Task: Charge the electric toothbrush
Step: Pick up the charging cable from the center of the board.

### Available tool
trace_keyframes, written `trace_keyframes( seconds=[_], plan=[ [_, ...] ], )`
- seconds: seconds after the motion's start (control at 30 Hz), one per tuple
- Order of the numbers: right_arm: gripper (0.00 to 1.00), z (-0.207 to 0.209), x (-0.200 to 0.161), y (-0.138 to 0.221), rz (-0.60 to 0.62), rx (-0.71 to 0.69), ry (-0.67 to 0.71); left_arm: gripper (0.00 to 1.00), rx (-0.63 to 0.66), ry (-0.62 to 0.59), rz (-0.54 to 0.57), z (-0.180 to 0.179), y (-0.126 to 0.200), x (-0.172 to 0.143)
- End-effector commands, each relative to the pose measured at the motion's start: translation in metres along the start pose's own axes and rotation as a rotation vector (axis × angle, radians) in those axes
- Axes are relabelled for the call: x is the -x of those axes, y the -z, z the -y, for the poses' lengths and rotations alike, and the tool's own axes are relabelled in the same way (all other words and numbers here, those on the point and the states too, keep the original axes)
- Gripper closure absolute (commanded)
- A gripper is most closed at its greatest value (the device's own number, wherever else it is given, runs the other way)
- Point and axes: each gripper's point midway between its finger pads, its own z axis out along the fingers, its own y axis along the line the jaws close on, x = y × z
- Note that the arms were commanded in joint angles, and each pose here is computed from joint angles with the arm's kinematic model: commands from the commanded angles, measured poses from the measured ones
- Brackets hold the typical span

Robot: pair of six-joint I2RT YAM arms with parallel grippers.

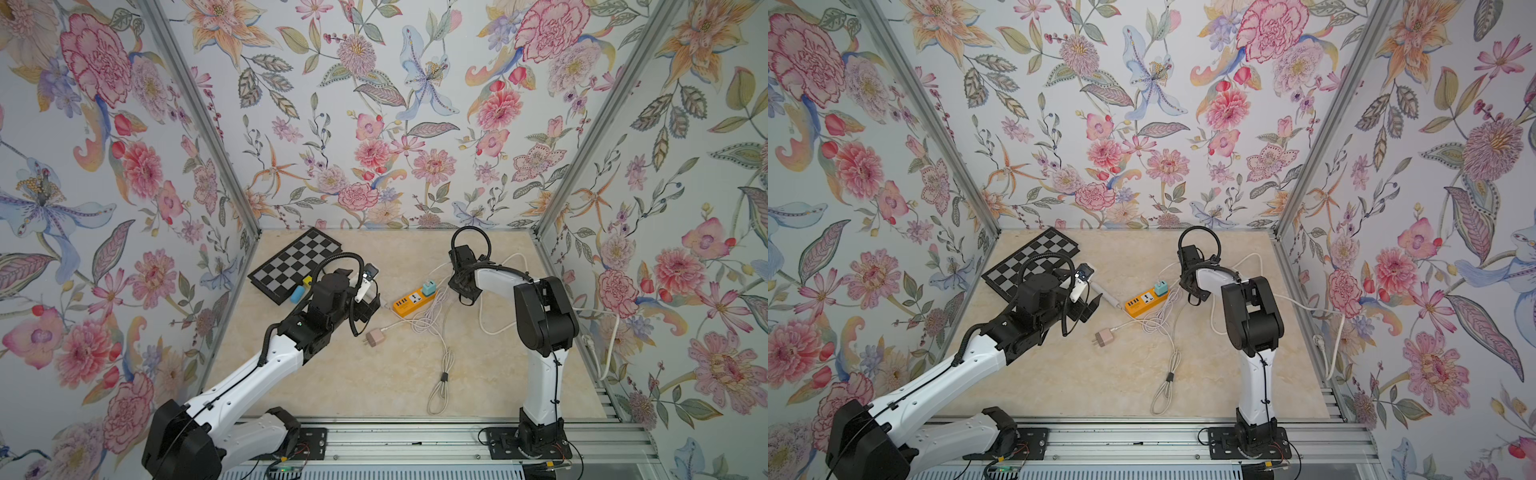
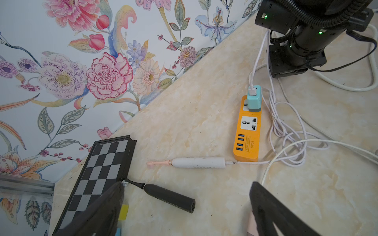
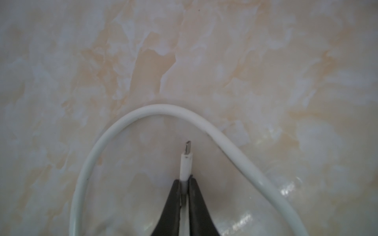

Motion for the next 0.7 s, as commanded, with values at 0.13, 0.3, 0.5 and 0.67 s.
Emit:
trace_keyframes(
  seconds=[0.13,0.3,0.5,0.67],
  plan=[
    [1.0,0.014,0.041,0.052,0.11,0.049,0.13,0.03,0.031,0.049,0.018,-0.009,0.005,0.004],
    [1.0,-0.001,0.075,0.117,0.259,0.328,0.204,0.03,-0.029,0.156,0.036,-0.014,0.004,0.018],
    [1.0,-0.034,0.072,0.232,0.412,0.742,0.39,0.03,0.033,0.476,0.062,-0.051,0.006,0.037],
    [1.0,-0.073,0.013,0.322,0.323,1.261,0.54,0.04,0.169,0.75,-0.031,-0.093,-0.008,-0.014]
  ],
)
